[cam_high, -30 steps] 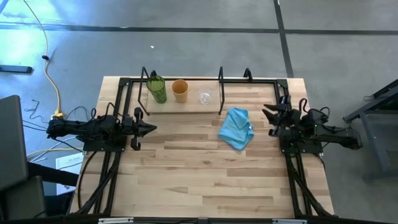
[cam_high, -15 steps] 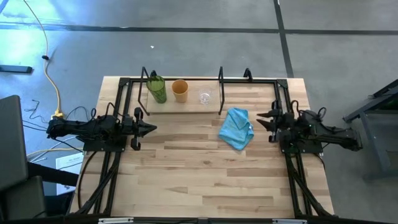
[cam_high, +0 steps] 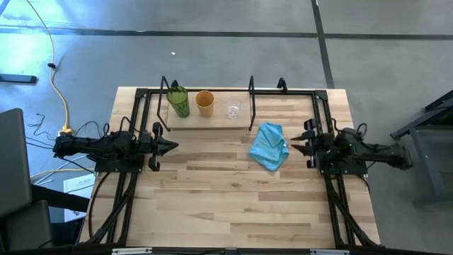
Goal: Stack small to large cups/mugs on shelf
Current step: Return to Home Position
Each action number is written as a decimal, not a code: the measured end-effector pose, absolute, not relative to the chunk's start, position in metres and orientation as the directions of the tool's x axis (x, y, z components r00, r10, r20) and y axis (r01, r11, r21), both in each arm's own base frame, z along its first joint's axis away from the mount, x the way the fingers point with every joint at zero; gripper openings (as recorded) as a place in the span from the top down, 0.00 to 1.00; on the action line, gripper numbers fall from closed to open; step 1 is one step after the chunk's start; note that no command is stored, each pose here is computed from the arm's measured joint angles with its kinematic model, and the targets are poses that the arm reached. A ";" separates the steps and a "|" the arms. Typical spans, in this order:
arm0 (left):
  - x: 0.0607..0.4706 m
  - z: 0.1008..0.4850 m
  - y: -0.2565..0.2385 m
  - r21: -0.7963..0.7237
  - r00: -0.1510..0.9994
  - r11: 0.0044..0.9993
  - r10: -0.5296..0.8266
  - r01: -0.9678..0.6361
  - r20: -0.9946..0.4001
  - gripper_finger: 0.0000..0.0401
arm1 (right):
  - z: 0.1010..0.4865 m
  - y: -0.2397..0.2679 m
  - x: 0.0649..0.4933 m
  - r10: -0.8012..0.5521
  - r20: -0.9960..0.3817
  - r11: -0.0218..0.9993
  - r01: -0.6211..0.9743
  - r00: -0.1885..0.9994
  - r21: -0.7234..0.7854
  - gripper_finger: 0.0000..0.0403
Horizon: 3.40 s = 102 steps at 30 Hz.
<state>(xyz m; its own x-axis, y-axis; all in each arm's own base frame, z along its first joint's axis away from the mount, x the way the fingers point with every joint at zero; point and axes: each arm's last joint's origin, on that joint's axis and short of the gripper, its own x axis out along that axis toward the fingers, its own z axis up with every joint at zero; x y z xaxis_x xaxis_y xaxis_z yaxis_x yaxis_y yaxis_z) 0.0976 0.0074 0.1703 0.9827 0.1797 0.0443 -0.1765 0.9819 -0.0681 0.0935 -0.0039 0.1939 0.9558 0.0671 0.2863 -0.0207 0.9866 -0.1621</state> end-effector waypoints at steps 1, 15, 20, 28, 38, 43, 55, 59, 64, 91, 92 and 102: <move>0.098 0.170 0.007 -0.068 0.983 0.982 0.180 -0.177 0.044 1.00 | 0.194 -0.004 0.093 0.059 0.292 0.987 -0.013 0.955 -0.158 0.77; 0.098 0.170 0.007 -0.066 0.982 0.982 0.182 -0.179 0.043 1.00 | 0.193 -0.002 0.094 -0.001 0.284 0.996 0.028 0.959 -0.090 0.77; 0.098 0.170 0.007 -0.066 0.982 0.982 0.182 -0.179 0.043 1.00 | 0.188 -0.004 0.095 -0.062 0.223 0.997 0.072 0.973 -0.038 0.77; 0.098 0.170 0.007 -0.064 0.982 0.982 0.182 -0.179 0.041 1.00 | 0.181 -0.004 0.097 -0.067 0.153 0.996 0.056 0.986 0.073 0.77; 0.098 0.170 0.007 -0.063 0.984 0.983 0.175 -0.172 0.042 1.00 | 0.167 -0.004 0.098 -0.057 0.006 0.989 0.055 0.998 0.134 0.77; 0.098 0.170 0.007 -0.062 0.985 0.984 0.169 -0.166 0.039 1.00 | 0.166 -0.003 0.098 -0.047 0.004 0.991 0.046 0.999 0.123 0.77; 0.098 0.169 0.008 -0.063 0.979 0.978 0.201 -0.198 0.035 1.00 | 0.166 -0.002 0.098 0.005 0.000 0.999 -0.005 1.000 0.044 0.77; 0.098 0.169 0.008 -0.063 0.979 0.978 0.201 -0.198 0.035 1.00 | 0.166 -0.002 0.098 0.000 -0.003 0.999 0.001 1.000 0.044 0.77; 0.098 0.169 0.008 -0.064 0.979 0.978 0.201 -0.198 0.035 1.00 | 0.166 -0.002 0.098 -0.002 -0.003 0.999 0.003 1.000 0.044 0.77; 0.098 0.169 0.008 -0.066 0.979 0.978 0.200 -0.198 0.035 1.00 | 0.167 -0.001 0.098 0.031 0.002 0.996 -0.031 1.000 -0.087 0.77; 0.098 0.169 0.008 -0.078 0.979 0.977 0.200 -0.197 0.035 1.00 | 0.167 -0.001 0.098 0.031 0.002 0.996 -0.031 1.000 -0.087 0.77; 0.098 0.169 0.008 -0.090 0.979 0.977 0.200 -0.196 0.035 1.00 | 0.167 -0.001 0.098 0.031 0.002 0.996 -0.031 1.000 -0.087 0.77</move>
